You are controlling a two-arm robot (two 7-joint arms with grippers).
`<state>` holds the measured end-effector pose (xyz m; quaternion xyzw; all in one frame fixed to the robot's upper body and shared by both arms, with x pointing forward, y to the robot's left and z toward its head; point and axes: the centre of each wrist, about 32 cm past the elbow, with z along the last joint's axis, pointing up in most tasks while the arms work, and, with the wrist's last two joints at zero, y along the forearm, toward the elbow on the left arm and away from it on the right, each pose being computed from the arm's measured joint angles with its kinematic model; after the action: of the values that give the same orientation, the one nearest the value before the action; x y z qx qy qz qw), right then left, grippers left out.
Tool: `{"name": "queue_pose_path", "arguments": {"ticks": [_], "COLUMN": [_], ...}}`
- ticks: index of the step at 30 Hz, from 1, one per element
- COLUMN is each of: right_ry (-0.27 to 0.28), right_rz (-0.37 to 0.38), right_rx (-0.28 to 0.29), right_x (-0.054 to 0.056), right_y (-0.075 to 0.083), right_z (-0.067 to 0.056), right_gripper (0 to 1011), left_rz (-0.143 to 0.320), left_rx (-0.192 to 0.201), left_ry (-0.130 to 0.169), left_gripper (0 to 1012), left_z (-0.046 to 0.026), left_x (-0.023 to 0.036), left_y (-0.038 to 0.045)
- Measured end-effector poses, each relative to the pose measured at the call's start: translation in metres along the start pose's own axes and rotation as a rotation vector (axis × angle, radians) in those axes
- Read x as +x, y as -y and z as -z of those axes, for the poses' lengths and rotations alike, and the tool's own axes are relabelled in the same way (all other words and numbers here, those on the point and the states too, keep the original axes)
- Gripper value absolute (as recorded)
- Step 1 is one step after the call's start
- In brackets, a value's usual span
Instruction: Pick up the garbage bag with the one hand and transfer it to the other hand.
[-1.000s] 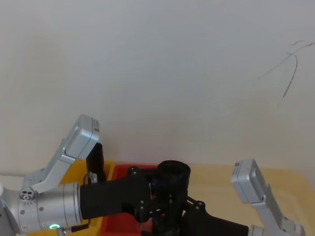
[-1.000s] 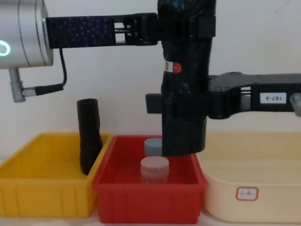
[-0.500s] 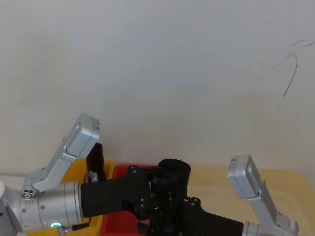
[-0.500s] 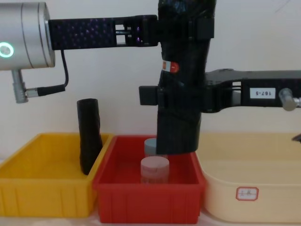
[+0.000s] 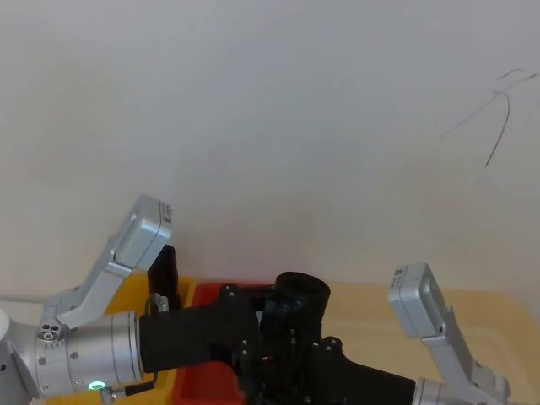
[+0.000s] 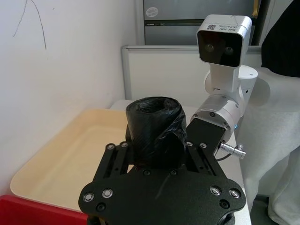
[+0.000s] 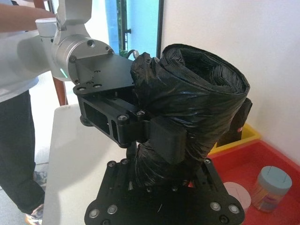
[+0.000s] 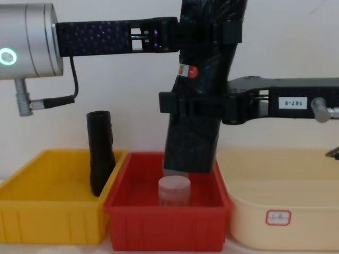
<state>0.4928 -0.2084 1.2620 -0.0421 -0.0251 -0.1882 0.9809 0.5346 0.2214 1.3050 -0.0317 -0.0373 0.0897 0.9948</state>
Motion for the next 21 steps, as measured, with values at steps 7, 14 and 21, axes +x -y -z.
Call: {"name": "queue_pose_path", "arguments": {"ticks": [7, 14, 21], "right_ry": [-0.007, -0.003, 0.011], "right_rz": [0.006, 0.040, 0.087], "right_rx": [0.009, 0.017, 0.016], "right_x": [-0.001, -0.002, -0.002], "right_y": [0.001, 0.005, 0.010], "right_z": [0.001, -0.001, -0.003], "right_gripper": [522, 520, 520], "left_rz": [-0.002, -0.004, -0.031], "left_rx": [0.000, 0.001, 0.002], "left_ry": [-0.001, -0.001, -0.006], "left_gripper": [642, 838, 998], "left_z": [0.0002, 0.0002, 0.0019], "left_x": [0.0002, 0.0003, -0.0007], "left_y": [0.0000, -0.0001, -0.0019]}}
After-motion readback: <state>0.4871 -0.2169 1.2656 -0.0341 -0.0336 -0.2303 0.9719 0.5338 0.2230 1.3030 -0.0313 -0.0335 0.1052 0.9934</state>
